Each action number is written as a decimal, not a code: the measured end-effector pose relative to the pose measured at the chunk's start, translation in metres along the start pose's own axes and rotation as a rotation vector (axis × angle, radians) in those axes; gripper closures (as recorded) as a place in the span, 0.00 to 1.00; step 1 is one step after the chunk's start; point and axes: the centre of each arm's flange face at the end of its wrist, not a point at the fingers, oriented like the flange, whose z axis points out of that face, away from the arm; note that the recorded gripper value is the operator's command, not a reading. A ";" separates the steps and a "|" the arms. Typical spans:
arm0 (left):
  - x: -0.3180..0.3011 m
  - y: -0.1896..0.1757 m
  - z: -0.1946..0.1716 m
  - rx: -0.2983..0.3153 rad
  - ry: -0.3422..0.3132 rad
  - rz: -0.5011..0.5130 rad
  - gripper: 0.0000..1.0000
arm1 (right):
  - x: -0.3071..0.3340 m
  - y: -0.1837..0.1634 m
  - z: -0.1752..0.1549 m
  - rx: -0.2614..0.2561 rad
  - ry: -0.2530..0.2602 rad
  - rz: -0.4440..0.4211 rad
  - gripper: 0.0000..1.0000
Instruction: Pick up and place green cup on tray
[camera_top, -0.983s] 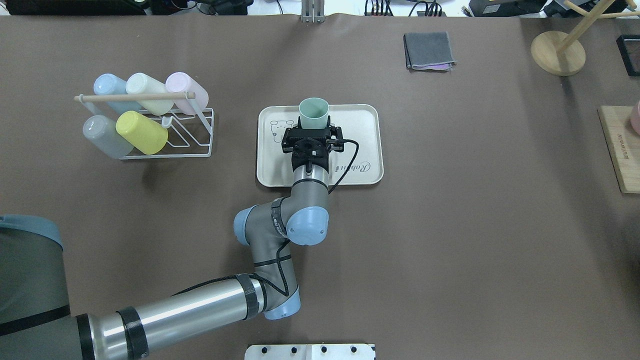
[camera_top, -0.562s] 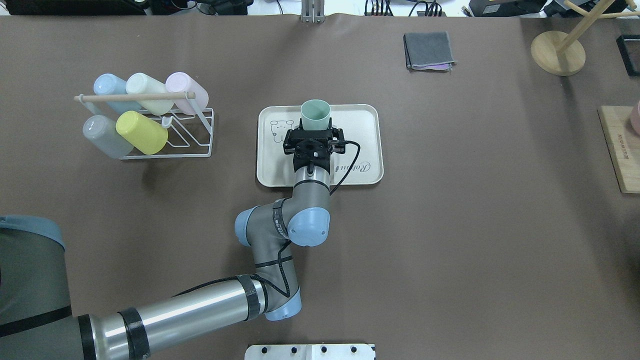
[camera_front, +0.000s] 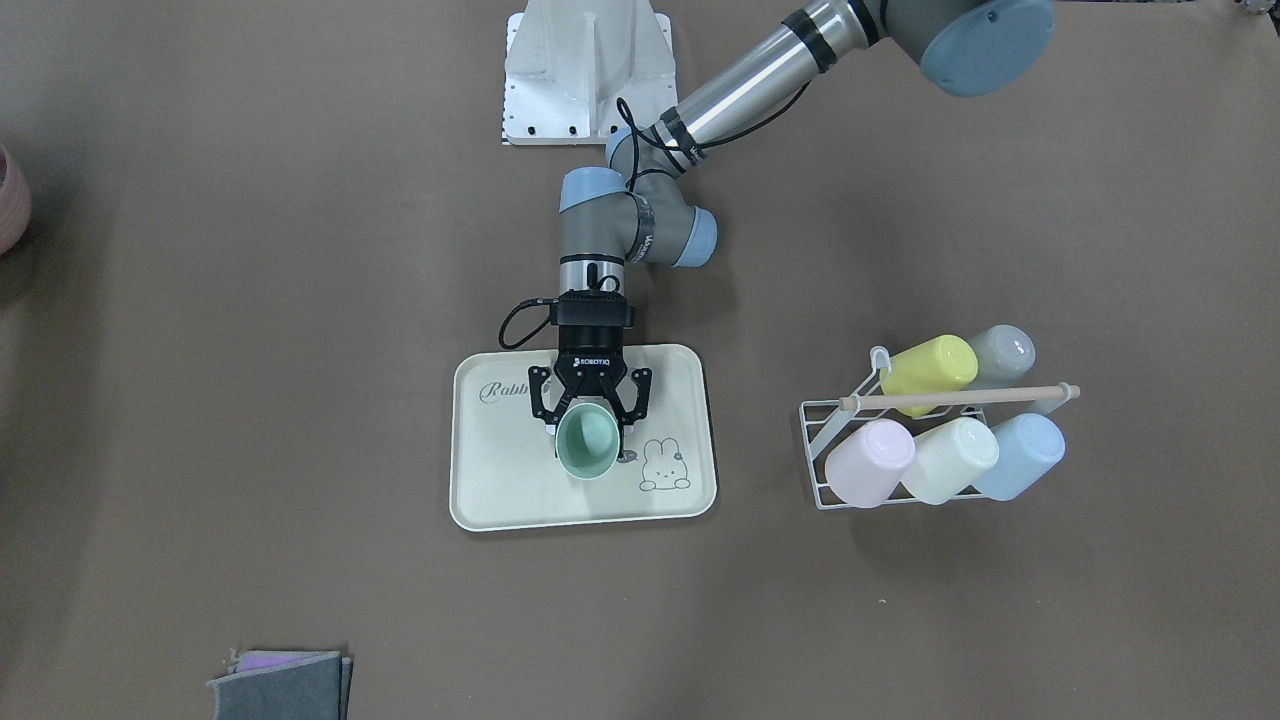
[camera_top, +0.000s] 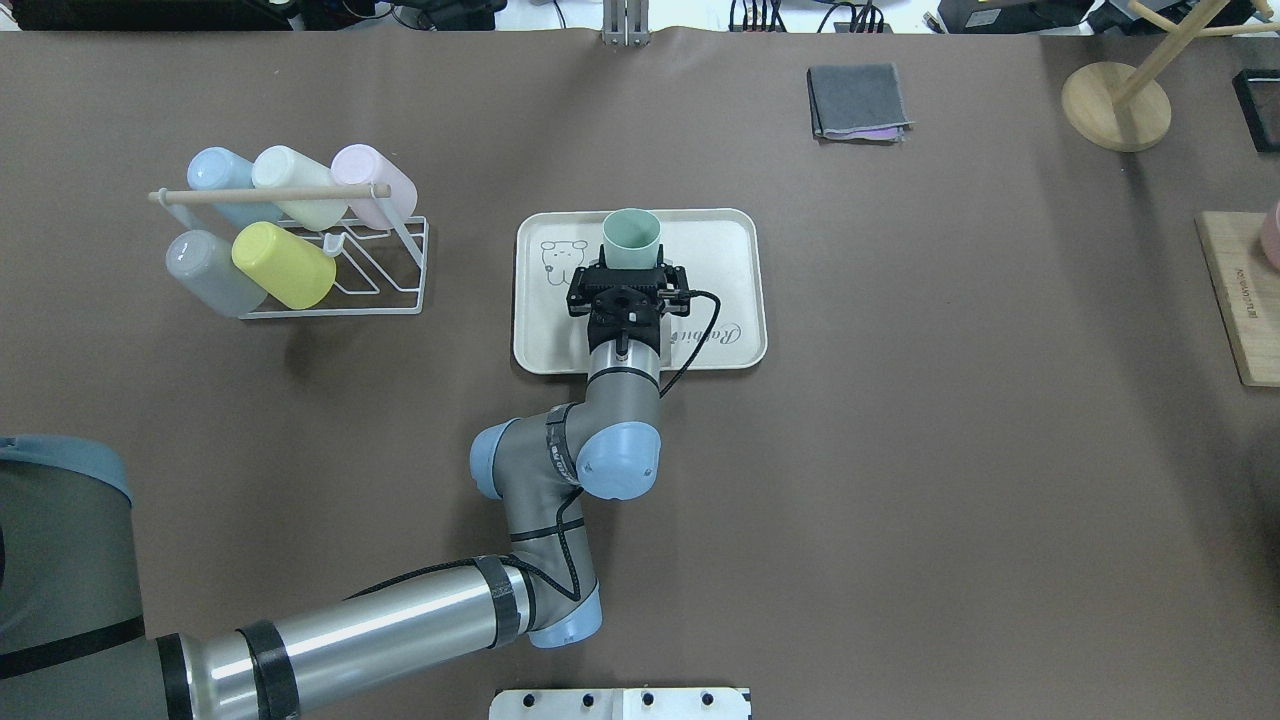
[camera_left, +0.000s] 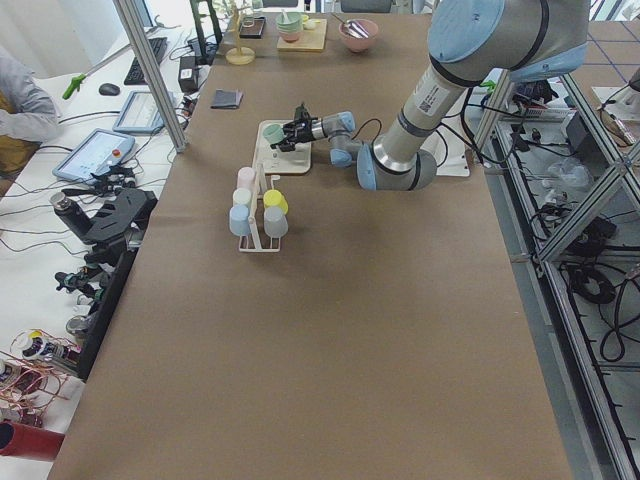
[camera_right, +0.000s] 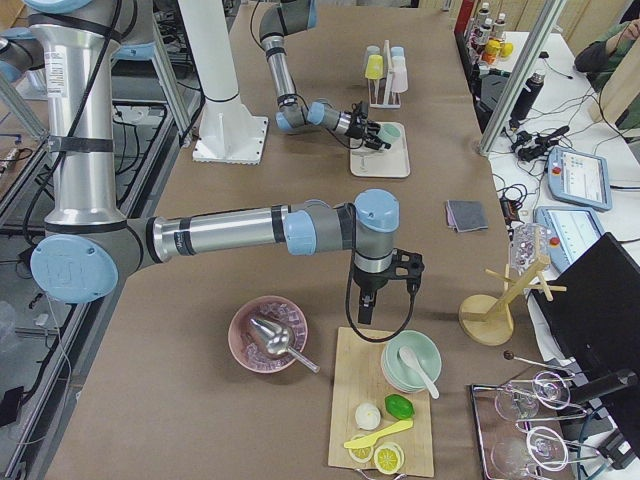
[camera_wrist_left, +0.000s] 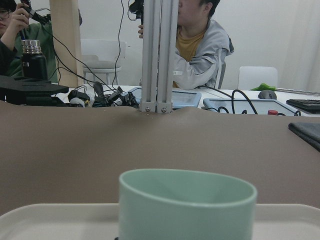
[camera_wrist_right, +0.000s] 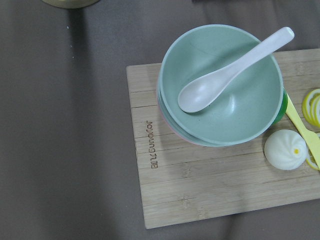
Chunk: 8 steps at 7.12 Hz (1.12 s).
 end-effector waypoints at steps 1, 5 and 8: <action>0.002 0.003 -0.003 -0.003 0.003 0.000 0.01 | 0.000 0.000 0.000 -0.001 0.000 0.000 0.00; 0.003 0.013 -0.020 0.011 0.014 -0.006 0.01 | 0.000 0.000 0.000 -0.002 -0.002 0.000 0.00; -0.004 -0.003 -0.035 0.034 0.039 -0.035 0.01 | 0.000 0.000 0.000 -0.001 -0.001 -0.001 0.00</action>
